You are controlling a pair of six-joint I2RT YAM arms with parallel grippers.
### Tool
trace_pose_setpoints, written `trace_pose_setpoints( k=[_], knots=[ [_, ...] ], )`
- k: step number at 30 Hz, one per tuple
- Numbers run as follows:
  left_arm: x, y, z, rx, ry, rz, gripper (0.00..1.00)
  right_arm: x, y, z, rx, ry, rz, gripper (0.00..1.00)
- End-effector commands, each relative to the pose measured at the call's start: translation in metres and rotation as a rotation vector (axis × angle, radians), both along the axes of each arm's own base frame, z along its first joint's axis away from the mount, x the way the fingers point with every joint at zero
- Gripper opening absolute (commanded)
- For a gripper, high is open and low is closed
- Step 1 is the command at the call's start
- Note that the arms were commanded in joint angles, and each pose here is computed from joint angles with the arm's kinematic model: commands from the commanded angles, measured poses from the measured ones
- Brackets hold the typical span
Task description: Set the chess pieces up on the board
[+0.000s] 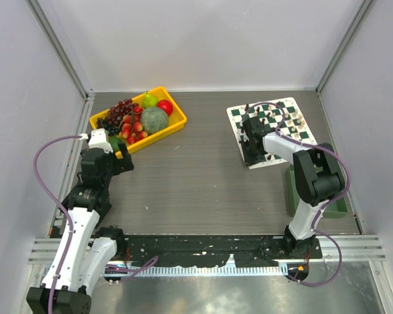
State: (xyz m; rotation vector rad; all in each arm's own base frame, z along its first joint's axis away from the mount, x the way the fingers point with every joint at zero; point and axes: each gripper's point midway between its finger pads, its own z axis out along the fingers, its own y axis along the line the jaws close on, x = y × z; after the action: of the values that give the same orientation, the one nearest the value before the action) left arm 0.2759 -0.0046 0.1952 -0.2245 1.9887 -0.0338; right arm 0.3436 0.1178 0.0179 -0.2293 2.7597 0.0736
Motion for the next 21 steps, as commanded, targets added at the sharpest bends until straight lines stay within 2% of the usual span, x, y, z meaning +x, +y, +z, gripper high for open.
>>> trace_pose_setpoints(
  k=[1,21],
  knots=[
    [0.007,-0.002,0.010,-0.010,-0.047,-0.013,0.99,-0.011,0.008,-0.005,-0.028,0.040,0.051,0.08],
    [0.005,0.001,0.006,0.003,-0.035,0.000,0.99,-0.019,0.062,-0.012,-0.009,0.055,0.168,0.05]
  ],
)
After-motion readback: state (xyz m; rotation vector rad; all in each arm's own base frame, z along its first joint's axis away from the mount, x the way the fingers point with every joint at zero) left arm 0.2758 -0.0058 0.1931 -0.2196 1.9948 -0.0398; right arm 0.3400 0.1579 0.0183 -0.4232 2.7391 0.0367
